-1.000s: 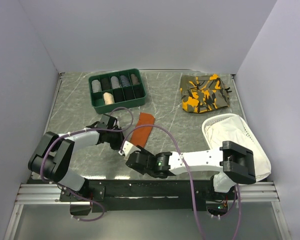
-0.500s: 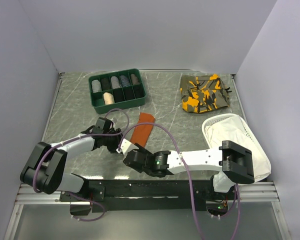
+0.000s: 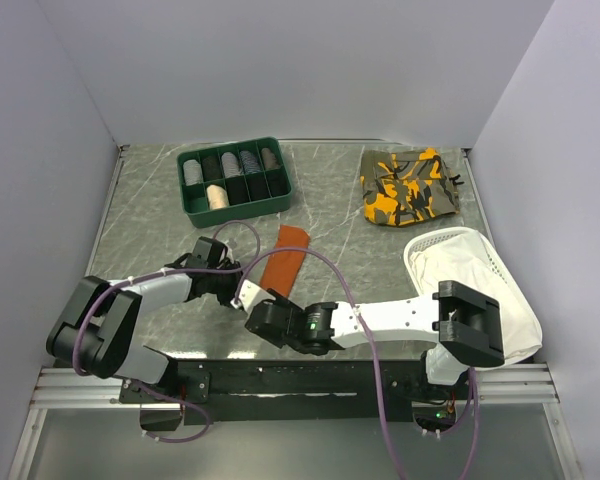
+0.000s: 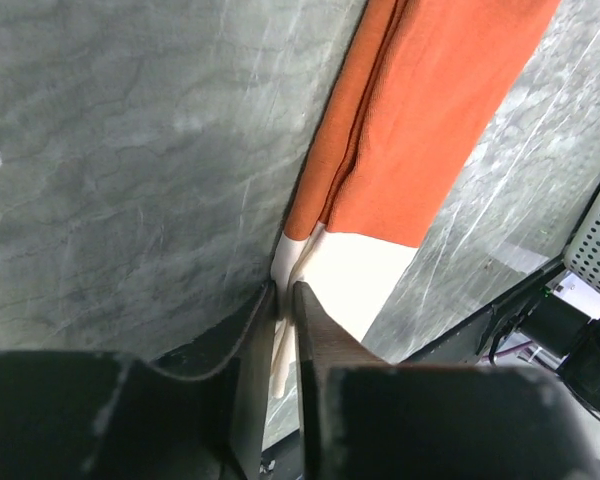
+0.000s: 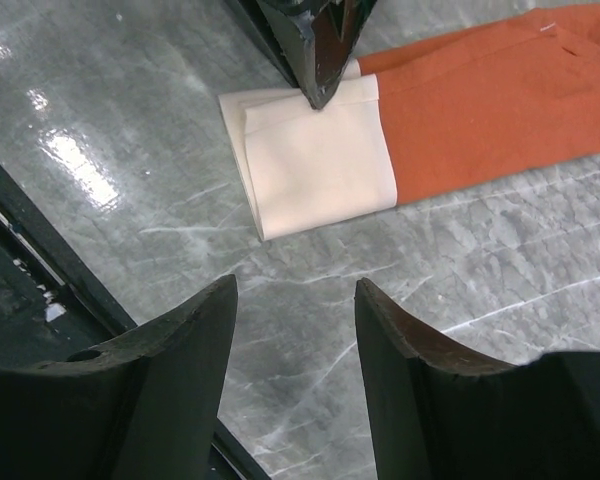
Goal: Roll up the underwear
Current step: Roll the underwear to the center of the board.
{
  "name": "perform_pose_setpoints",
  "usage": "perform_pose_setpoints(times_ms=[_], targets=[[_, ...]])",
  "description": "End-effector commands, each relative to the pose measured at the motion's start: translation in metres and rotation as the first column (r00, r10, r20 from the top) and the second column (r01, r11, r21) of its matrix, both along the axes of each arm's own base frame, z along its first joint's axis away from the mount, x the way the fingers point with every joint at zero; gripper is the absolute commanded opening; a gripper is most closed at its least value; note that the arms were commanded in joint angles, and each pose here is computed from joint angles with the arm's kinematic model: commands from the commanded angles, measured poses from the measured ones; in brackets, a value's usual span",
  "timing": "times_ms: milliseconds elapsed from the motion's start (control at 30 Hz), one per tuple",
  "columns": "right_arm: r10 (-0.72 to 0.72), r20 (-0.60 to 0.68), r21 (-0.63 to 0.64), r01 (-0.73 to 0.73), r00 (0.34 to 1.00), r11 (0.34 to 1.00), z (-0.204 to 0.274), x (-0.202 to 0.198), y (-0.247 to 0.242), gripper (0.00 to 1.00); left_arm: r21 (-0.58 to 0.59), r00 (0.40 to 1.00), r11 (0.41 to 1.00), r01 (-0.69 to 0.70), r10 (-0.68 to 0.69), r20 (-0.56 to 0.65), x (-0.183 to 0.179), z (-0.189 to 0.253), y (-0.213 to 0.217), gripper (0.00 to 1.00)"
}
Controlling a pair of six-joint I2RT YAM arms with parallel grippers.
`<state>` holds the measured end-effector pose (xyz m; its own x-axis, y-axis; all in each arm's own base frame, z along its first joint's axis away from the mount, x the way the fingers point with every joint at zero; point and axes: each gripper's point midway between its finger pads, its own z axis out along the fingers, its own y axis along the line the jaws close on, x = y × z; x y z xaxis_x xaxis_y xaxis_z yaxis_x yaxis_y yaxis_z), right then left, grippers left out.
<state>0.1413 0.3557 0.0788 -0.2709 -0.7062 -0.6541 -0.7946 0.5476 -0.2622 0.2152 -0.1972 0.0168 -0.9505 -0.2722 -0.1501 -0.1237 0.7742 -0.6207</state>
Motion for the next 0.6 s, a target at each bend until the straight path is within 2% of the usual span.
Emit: perform_pose_setpoints(times_ms=[0,267,567], targets=[[0.025,0.013,0.054,-0.025,1.000,0.998,0.013,-0.003,0.021,0.58,0.074,0.998,0.997,0.009,-0.005,-0.056,-0.015,-0.018,0.013,0.19],[0.082,0.047,0.027,-0.083,0.996,0.996,0.000,-0.004,0.036,0.57,0.095,0.998,0.995,0.017,-0.011,-0.063,-0.009,-0.016,0.013,0.13],[0.120,0.067,-0.030,-0.119,0.990,0.992,-0.021,0.001,0.046,0.57,0.094,0.998,0.995,0.020,-0.014,-0.066,-0.010,-0.016,0.013,0.13]])
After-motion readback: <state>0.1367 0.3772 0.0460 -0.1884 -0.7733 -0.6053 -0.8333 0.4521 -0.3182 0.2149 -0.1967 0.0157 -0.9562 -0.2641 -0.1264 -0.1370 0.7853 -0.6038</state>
